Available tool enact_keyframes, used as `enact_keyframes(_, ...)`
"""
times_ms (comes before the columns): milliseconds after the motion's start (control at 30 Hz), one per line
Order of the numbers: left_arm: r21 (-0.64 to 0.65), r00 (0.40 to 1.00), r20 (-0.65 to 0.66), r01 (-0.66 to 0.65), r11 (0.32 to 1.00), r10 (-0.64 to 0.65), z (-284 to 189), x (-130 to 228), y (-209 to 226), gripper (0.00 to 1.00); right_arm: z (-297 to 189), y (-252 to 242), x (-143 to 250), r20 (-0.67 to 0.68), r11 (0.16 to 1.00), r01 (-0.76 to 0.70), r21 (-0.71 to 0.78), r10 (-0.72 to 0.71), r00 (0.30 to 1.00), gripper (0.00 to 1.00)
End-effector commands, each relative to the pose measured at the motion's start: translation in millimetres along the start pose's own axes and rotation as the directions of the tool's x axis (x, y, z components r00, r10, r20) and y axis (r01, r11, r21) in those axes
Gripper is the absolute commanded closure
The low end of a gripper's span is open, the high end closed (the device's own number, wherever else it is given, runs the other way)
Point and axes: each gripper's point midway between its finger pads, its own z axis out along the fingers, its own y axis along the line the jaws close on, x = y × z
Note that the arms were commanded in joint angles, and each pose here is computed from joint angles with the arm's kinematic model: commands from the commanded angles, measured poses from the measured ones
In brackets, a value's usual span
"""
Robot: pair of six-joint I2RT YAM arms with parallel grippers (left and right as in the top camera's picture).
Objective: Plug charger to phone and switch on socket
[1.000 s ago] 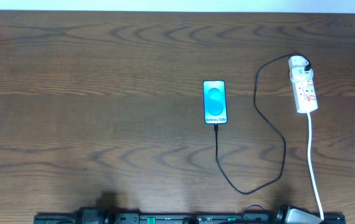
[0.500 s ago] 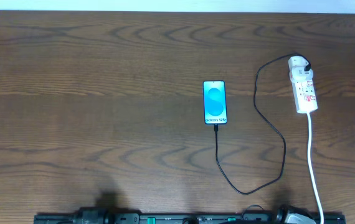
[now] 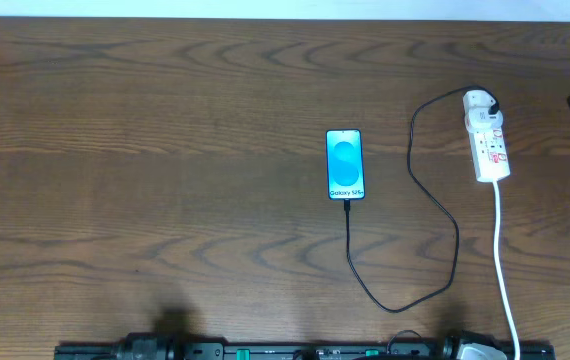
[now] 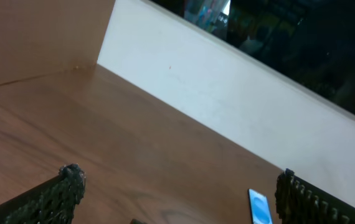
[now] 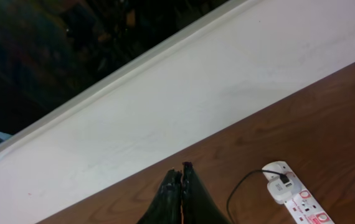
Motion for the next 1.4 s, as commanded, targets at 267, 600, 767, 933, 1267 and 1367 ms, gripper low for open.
enact_keyframes(267, -0.031, 0.999, -0.050, -0.007, 0.999, 0.006, -4.5, 16.4, 10.2, 0.00, -31.6, 27.3, 2.6, 0.027, 0.995, 0.037, -0.096, -0.035, 0.999, 0.96)
enact_keyframes(600, -0.051, 0.999, 0.043, 0.009, 0.999, -0.007, -3.8, -4.7, 10.9, 0.00, -73.9, 37.0, -4.1, 0.112, 0.988, 0.057, -0.142, -0.041, 0.993, 0.95)
enact_keyframes(767, -0.029, 0.994, 0.109, 0.026, 0.999, -0.023, 7.4, -23.8, 1.2, 0.00, -89.0, 39.7, -6.6, 0.148, 0.985, 0.066, -0.159, -0.042, 0.988, 0.94)
enact_keyframes(933, -0.036, 0.996, 0.088, 0.023, 0.999, -0.020, 44.7, -24.3, -7.7, 0.00, -100.2, 41.7, -8.3, 0.171, 0.983, 0.071, -0.169, -0.042, 0.984, 0.93)
enact_keyframes(1267, 0.026, 0.999, -0.033, 0.007, 1.000, -0.006, 190.0, 30.5, -32.8, 0.00, -106.4, 42.9, -9.5, 0.184, 0.982, 0.075, -0.175, -0.042, 0.982, 0.92)
enact_keyframes(1367, 0.040, 0.999, -0.046, 0.007, 0.999, -0.005, 222.7, 52.2, -32.5, 0.00, -106.3, 42.9, -9.5, 0.184, 0.982, 0.075, -0.175, -0.042, 0.982, 0.92)
